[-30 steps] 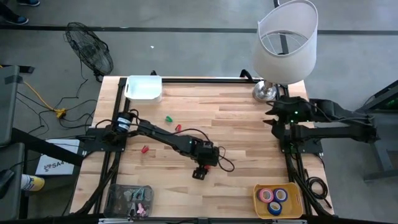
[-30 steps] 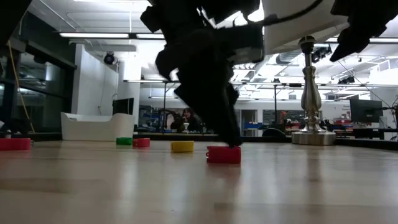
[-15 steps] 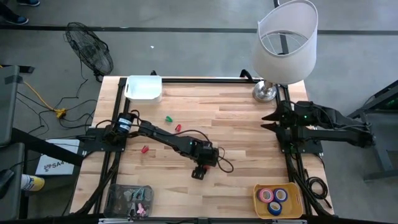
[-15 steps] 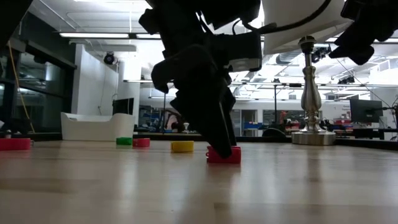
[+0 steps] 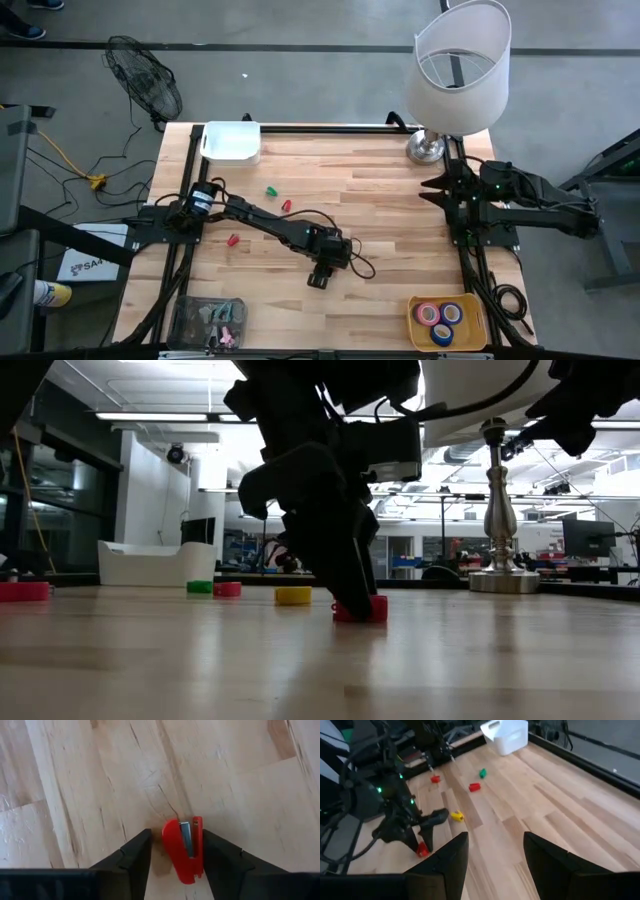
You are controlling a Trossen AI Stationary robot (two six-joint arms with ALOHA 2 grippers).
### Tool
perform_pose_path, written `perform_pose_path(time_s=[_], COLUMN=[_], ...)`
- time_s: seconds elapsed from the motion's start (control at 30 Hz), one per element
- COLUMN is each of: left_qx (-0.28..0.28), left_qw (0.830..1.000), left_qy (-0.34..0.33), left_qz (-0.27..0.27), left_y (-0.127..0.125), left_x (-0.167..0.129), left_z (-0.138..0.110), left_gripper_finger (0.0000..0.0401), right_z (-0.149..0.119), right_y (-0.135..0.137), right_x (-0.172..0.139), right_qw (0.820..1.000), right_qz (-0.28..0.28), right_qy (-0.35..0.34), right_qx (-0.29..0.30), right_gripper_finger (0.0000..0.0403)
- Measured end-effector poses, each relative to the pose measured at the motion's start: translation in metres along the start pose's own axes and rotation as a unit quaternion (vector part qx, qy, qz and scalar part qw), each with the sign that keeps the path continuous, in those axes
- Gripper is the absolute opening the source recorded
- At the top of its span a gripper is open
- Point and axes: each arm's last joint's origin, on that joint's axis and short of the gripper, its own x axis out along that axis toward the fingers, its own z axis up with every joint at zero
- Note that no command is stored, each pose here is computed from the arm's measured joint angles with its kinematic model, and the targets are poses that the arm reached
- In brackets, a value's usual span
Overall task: Pick and place Stapler, Stapler remover, tape
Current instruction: Put the bottom red stapler into the white bin
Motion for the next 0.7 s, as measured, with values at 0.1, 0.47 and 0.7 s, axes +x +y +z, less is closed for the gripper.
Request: perform_pose_path(time_s=[0.1,0.47,0.7], left_qx=[0.004,0.024,0.026], left_qw=[1.000,1.000,1.000], left_qy=[0.000,0.001,0.003], left_qz=[0.003,0.002,0.004], left_y=[-0.001,-0.001,0.000], left_x=[0.000,0.001,0.001], left_z=[0.000,0.000,-0.001], left_gripper_finger=[0.0156,0.0156,0.0156], right_z=[0.004,-0.001,-0.030], right_y=[0.001,-0.001,-0.002], right_x=[0.000,0.018,0.046], right_qw=[1.000,0.997,0.995], right_qz=[0.005,0.004,0.046], right_qy=[-0.021,-0.077,-0.088], right_qx=[-0.002,0.005,0.013], right_gripper_finger=[0.0181,0.0181,0.0181])
